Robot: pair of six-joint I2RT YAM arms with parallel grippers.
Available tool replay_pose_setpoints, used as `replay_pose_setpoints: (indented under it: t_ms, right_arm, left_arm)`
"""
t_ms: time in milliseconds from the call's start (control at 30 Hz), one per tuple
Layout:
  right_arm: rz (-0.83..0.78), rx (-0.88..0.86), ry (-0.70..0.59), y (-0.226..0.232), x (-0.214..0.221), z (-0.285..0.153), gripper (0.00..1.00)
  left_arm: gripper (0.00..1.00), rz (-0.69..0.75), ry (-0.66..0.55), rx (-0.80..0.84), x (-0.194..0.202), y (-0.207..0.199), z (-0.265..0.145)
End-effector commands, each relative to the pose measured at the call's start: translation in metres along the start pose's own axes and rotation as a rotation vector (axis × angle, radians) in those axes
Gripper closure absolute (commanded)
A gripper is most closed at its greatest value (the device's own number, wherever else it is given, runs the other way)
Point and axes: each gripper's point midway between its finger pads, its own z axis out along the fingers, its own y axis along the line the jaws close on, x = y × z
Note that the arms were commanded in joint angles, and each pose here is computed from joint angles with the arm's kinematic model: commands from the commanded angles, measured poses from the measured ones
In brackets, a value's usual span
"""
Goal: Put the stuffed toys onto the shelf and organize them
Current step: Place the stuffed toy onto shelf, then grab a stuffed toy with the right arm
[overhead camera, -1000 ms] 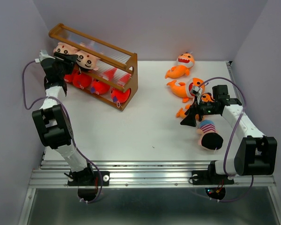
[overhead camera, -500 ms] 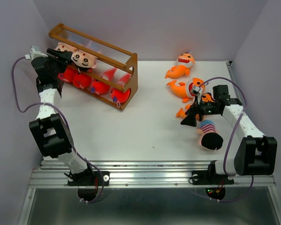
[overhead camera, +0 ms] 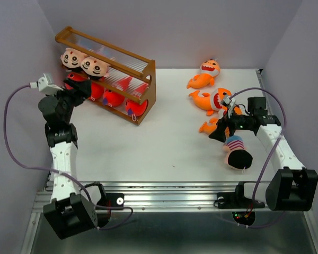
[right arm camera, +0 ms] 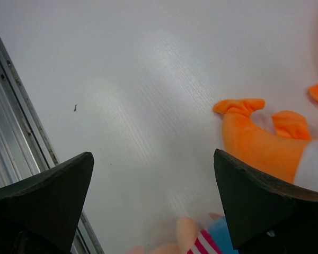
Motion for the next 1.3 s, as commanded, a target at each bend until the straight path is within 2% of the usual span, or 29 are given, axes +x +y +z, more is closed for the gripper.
replay_pose_setpoints:
  t_ms: [0, 33, 133, 167, 267, 400, 567, 833, 1067, 1267]
  right_arm:
    - [-0.05, 0.144, -0.015, -0.019, -0.01, -0.013, 0.0]
    - [-0.028, 0.169, -0.012, -0.021, -0.013, -0.016, 0.0]
    - [-0.006, 0.305, 0.034, -0.038, -0.011, -0.029, 0.0]
    - [-0.005, 0.344, 0.049, -0.039, -0.014, -0.037, 0.0]
    - [0.005, 0.484, 0.169, -0.048, -0.004, -0.064, 0.0]
    - [0.02, 0.549, 0.326, -0.041, 0.024, -0.09, 0.0]
    - [0.04, 0.572, 0.503, -0.032, 0.062, -0.107, 0.0]
    - [0.069, 0.482, 0.644, -0.015, 0.098, -0.11, 0.0]
    - [0.044, 0.452, 0.668, -0.02, 0.11, -0.103, 0.0]
    - [0.084, 0.513, 0.563, -0.038, 0.083, -0.094, 0.0]
  left_arm:
    - [0.01, 0.105, 0.097, 0.066, 0.047, -0.01, -0.03]
    - [0.01, 0.115, 0.148, 0.081, 0.065, -0.015, -0.037]
    - [0.01, 0.21, 0.17, 0.143, 0.08, -0.039, -0.055]
    - [0.01, 0.227, 0.209, 0.185, 0.095, -0.052, -0.061]
    - [0.01, 0.273, 0.253, 0.245, 0.116, -0.066, -0.081]
    - [0.01, 0.318, 0.299, 0.283, 0.132, -0.063, -0.098]
    - [0.01, 0.379, 0.33, 0.358, 0.149, -0.064, -0.122]
    - [0.01, 0.388, 0.257, 0.431, 0.149, -0.075, -0.144]
    - [0.01, 0.378, 0.293, 0.418, 0.158, -0.069, -0.141]
    - [0.01, 0.378, 0.296, 0.41, 0.159, -0.067, -0.141]
